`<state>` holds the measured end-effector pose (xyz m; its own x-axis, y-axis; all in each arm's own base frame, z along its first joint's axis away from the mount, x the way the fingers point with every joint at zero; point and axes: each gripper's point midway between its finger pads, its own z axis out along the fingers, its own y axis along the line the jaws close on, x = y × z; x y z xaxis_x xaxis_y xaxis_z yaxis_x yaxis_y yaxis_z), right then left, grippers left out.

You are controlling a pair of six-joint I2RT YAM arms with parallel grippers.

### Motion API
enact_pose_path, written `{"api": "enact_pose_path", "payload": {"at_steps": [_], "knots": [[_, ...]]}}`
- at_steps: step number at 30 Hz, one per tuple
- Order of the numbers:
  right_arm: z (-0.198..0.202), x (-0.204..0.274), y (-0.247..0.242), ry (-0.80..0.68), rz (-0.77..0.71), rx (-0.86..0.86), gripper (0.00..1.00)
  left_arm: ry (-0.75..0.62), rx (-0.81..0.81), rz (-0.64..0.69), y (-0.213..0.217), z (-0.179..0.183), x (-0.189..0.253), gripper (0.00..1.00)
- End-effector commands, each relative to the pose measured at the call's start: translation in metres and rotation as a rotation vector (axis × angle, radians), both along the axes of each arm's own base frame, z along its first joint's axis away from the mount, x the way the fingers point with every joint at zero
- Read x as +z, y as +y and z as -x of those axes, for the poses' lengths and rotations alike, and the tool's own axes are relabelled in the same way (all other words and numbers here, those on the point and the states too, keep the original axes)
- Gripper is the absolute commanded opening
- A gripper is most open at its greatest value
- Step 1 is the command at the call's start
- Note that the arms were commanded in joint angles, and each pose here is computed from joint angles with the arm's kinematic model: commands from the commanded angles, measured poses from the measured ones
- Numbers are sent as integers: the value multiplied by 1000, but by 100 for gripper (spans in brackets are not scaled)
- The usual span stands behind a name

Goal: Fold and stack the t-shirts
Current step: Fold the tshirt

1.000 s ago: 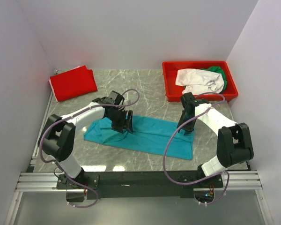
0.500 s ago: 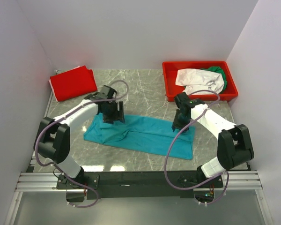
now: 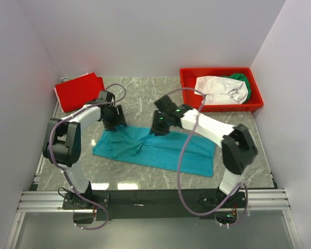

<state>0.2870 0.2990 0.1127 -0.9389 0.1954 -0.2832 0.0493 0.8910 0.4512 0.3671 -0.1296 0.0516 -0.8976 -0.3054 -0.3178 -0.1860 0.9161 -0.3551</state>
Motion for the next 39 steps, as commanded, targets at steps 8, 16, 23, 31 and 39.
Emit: {"api": "enact_pose_path", "payload": {"at_steps": [8,16,23,31,39], "knots": [[22,-21,89,86,-8,121,37,-65,37,-30,25,-31,8,71],[33,-33,84,130,49,124,38,-114,59,-91,41,-30,21,72],[38,-38,86,137,86,144,38,-105,77,-136,52,-34,15,71],[41,-43,90,154,98,165,39,-104,85,-174,59,-34,17,70],[43,-55,89,166,129,172,39,-92,86,-135,52,-33,7,66]]}}
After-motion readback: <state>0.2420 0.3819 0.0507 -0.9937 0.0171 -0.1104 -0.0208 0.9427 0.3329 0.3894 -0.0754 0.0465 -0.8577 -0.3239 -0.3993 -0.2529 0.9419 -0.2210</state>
